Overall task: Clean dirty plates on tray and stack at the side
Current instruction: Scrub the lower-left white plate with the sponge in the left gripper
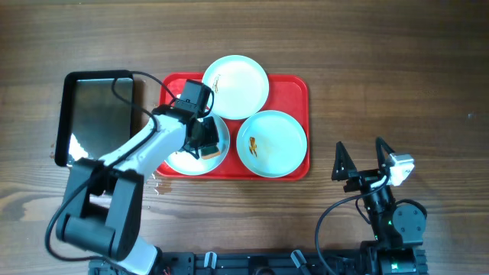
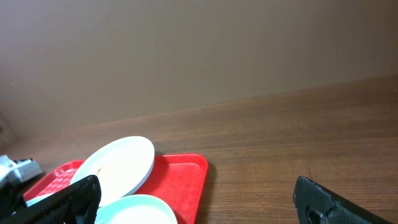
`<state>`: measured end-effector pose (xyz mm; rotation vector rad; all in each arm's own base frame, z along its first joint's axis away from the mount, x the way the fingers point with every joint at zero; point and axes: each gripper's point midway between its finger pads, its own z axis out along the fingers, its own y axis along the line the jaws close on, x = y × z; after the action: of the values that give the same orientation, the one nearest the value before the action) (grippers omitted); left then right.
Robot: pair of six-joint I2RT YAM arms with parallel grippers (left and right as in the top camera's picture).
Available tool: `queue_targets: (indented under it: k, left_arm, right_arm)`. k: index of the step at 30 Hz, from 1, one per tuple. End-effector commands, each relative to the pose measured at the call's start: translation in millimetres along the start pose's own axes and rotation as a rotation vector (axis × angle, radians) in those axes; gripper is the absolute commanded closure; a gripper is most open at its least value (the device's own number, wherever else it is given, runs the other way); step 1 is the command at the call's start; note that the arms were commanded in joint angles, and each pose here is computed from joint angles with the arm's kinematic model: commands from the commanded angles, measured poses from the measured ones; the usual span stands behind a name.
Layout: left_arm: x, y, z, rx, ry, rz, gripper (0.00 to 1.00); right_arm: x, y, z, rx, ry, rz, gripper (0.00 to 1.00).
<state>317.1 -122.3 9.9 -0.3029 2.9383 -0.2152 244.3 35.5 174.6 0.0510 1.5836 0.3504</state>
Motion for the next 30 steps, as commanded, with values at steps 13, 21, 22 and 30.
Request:
queue_targets:
  k: [13, 21, 22, 30]
  left_arm:
    - [-2.8, -13.5, -35.1, 0.058, -0.015, 0.0, 0.96]
    - [6.0, -27.6, -16.0, 0.047, -0.014, 0.061, 0.43]
    - [2.5, -23.2, -16.5, 0.039, -0.021, 0.06, 0.42]
    - [8.2, -18.5, -17.2, 0.065, 0.03, 0.028, 0.58]
  right_arm:
    - [-2.1, -2.3, -0.3, 0.012, -0.01, -0.018, 0.0]
    - [-2.1, -2.3, -0.3, 0.012, -0.01, -0.018, 0.0]
    - [-2.1, -2.3, -0.3, 0.012, -0.01, -0.018, 0.0]
    - [-2.1, -2.3, -0.3, 0.012, -0.01, -0.018, 0.0]
